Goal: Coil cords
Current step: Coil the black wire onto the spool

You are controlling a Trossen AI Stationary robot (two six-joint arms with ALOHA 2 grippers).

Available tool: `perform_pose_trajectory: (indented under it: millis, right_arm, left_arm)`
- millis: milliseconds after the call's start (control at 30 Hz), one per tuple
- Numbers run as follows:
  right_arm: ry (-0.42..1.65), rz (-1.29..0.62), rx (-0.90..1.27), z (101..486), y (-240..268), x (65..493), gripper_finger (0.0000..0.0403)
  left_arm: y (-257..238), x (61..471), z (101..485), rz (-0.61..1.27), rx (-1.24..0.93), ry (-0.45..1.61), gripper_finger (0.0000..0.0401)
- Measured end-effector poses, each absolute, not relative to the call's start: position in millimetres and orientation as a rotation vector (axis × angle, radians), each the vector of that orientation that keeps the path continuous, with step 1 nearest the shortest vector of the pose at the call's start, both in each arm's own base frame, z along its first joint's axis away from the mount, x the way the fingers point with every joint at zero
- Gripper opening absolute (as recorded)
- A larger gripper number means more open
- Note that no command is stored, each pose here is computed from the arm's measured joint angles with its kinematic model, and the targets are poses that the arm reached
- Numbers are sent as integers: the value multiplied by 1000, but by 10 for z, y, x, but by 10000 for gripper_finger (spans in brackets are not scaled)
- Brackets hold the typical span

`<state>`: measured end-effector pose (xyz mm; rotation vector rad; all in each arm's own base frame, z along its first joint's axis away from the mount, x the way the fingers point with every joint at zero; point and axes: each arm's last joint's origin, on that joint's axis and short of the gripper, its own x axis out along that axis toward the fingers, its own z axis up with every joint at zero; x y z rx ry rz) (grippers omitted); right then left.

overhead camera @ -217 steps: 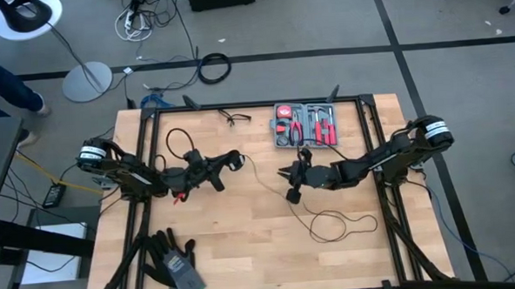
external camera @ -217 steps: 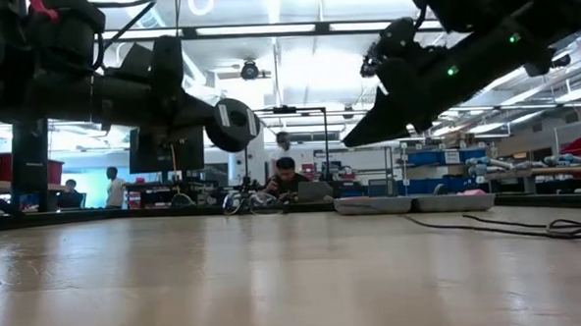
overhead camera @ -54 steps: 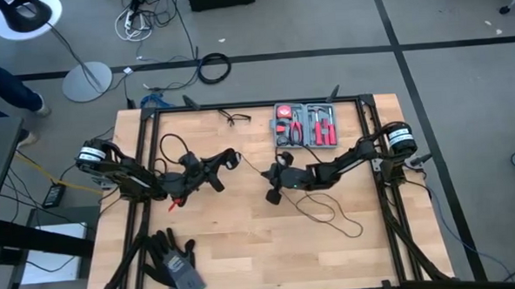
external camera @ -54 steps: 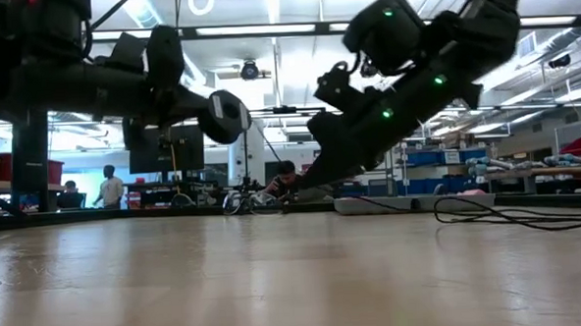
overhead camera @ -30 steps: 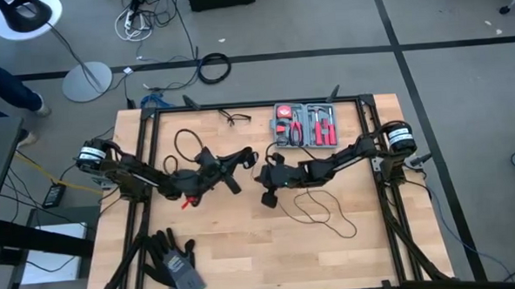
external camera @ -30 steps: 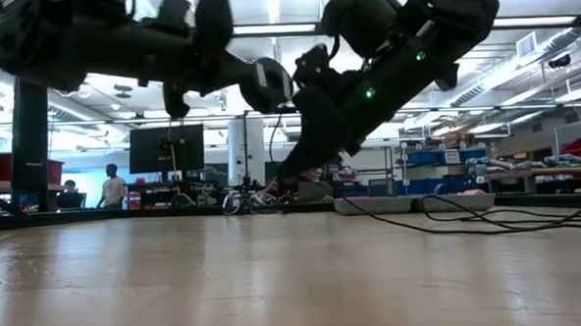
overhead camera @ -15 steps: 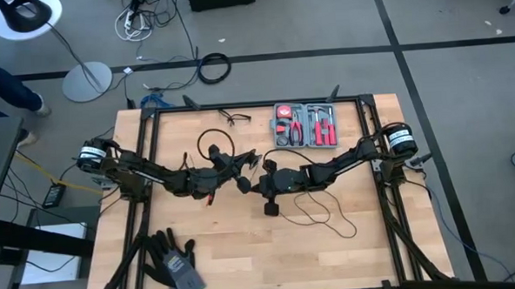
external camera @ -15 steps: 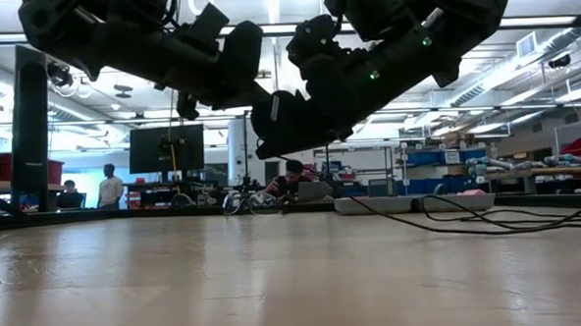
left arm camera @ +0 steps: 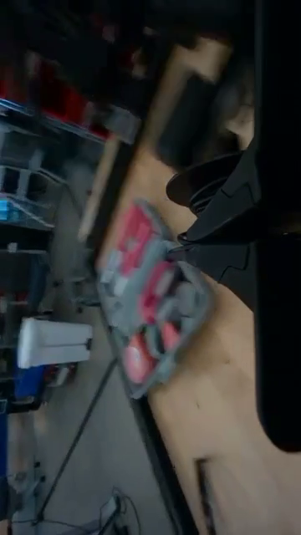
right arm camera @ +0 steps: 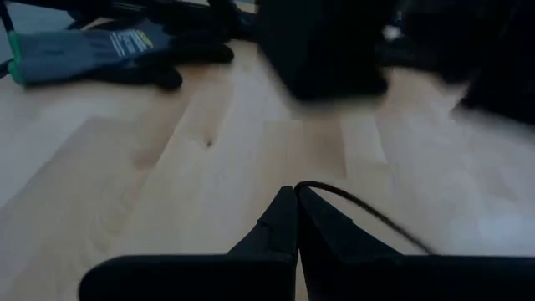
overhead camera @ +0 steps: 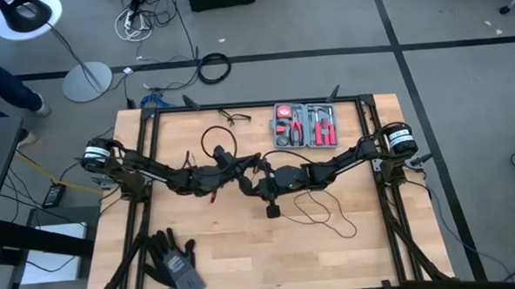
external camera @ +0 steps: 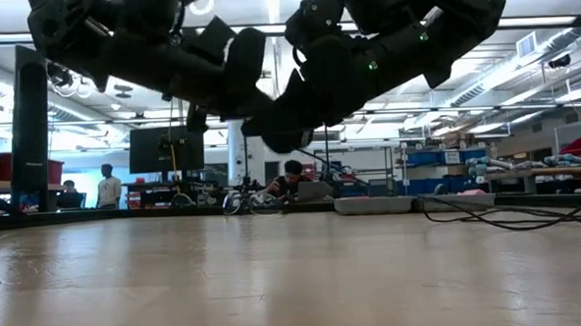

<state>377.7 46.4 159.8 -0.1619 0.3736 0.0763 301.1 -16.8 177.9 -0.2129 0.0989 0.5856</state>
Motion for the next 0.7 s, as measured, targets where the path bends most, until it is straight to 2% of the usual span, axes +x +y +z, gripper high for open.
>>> perform_pose_trajectory:
  millis: [300, 567, 700]
  right_arm:
    - [353, 25, -227, 1621, 386, 3793, 0]
    - [379, -132, -262, 1610, 304, 3788, 0]
    - [435, -281, -289, 1587, 260, 3755, 0]
  left_arm:
    - [-175, 2980, 1592, 562, -143, 282, 1]
    - [-179, 2921, 1461, 537, -97, 435, 1]
    - [-179, 2911, 1441, 538, -110, 454, 1]
